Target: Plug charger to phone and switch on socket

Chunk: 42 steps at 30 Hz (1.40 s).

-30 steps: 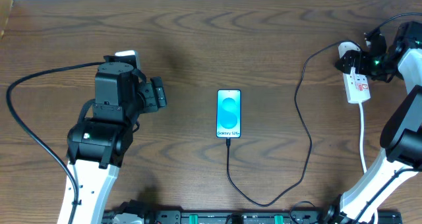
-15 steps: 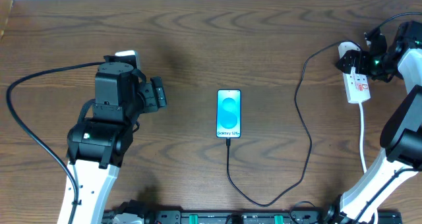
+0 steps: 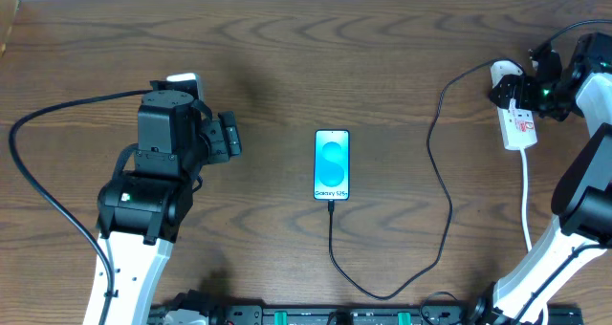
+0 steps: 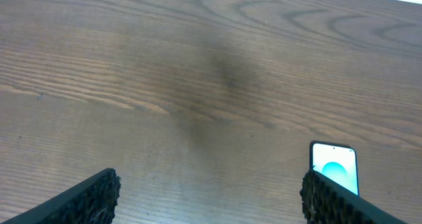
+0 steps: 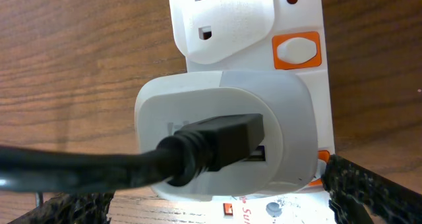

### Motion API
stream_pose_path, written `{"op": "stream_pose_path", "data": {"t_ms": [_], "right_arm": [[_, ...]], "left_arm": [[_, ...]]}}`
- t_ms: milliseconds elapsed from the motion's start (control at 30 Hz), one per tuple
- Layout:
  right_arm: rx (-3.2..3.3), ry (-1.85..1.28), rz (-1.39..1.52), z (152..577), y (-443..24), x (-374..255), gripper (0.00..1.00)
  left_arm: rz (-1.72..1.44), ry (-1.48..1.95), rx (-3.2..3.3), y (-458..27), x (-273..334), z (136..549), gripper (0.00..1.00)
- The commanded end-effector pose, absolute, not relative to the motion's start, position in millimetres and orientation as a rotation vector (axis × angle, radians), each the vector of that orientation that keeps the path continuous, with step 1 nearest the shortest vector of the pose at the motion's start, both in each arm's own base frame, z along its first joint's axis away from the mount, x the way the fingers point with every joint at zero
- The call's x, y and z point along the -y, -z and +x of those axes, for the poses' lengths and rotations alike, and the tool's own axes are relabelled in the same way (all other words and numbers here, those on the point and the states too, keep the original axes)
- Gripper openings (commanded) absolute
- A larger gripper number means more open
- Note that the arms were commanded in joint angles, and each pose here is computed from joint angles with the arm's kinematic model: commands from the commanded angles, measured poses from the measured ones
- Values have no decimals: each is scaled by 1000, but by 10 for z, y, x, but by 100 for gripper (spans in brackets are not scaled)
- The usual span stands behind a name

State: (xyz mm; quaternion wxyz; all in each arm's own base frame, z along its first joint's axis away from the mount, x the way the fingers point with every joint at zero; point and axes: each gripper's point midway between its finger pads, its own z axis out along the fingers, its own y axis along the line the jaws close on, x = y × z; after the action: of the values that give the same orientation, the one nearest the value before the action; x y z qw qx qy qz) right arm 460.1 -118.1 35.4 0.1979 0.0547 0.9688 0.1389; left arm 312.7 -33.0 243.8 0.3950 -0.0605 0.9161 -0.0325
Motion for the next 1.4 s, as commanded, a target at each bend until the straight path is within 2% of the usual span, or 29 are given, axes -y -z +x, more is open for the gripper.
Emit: {"op": "stream_pose_path", "data": {"t_ms": [0,400,1133,1367], "right_arm": [[-2744,-461,152,4510,-237,1038,99],[-2670,-663,157,4565,-357,810,99],[-2701,-677,175,4491,-338,791,99],[-2672,-619,167,4521,-709,843,99]], "left_arm": [[-153,63,-2313,-2477,297,3142,88],[-153,63,-2313,-2477,297,3142,88],[-153,63,-2313,-2477,297,3142,88],[-153,63,-2313,-2477,297,3142,88]]}}
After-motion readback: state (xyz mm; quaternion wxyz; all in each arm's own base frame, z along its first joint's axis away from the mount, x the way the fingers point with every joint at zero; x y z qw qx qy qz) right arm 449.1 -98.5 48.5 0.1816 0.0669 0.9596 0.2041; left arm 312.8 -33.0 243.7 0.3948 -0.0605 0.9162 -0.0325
